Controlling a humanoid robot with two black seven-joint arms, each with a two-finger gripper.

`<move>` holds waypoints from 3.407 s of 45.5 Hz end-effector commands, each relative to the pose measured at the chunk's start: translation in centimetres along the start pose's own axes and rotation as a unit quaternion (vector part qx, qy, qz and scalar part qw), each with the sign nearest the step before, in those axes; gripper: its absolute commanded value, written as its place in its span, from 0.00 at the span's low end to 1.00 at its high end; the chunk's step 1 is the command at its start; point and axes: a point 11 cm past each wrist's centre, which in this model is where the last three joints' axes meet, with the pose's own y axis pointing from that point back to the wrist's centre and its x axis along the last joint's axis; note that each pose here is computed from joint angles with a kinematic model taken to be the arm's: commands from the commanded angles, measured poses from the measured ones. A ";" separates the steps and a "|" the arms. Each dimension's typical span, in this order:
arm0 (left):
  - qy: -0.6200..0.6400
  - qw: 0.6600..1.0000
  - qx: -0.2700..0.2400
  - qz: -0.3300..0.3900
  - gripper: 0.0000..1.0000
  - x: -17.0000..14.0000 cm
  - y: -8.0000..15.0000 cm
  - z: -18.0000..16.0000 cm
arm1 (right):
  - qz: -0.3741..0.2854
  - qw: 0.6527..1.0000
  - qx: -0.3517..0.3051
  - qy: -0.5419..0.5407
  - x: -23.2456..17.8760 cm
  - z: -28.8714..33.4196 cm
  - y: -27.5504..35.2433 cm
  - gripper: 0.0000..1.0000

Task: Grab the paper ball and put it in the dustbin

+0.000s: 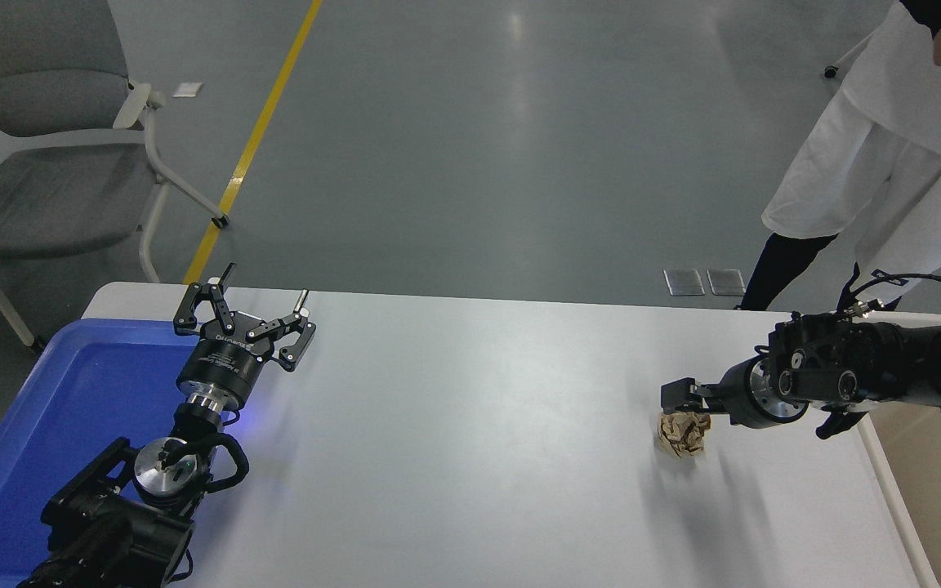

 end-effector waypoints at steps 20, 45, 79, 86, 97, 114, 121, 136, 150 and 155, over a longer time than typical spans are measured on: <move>0.000 1.000 0.000 0.000 0.99 0.0 0.0 0.0 | 0.040 0.999 -0.003 -0.019 -1.6 1.3 -2.3 1.00; 0.000 1.000 0.000 0.000 0.99 0.0 0.0 0.0 | 0.068 0.996 0.022 -0.052 -3.3 -0.1 -4.0 0.93; 0.000 1.000 0.000 0.000 0.99 0.0 0.0 0.0 | 0.085 0.995 -0.013 -0.042 -3.1 3.0 -3.0 0.00; 0.000 1.000 0.000 0.000 0.99 0.0 0.0 0.0 | 0.094 0.994 -0.016 -0.056 -1.1 4.2 -0.2 0.00; 0.000 1.000 0.000 0.000 0.99 0.0 0.0 0.0 | 0.076 0.993 -0.020 -0.084 1.5 6.6 6.0 0.00; 0.000 1.000 0.000 0.000 0.99 0.0 0.0 0.0 | 0.032 0.996 -0.037 -0.076 6.0 6.9 17.9 0.00; 0.000 1.000 0.000 0.000 0.99 0.0 0.0 0.0 | 0.035 0.995 -0.043 -0.078 7.7 7.0 22.4 0.00; 0.000 1.000 0.000 0.000 0.99 0.0 0.0 0.0 | 0.018 0.997 -0.036 -0.069 9.3 5.1 28.6 0.00; 0.000 1.000 0.000 0.000 0.99 0.0 0.0 0.0 | 0.014 0.998 -0.036 -0.045 10.1 3.3 30.5 0.00; 0.000 1.000 0.000 0.000 0.99 0.0 0.0 0.0 | 0.013 0.998 -0.040 -0.039 10.1 3.1 30.4 0.00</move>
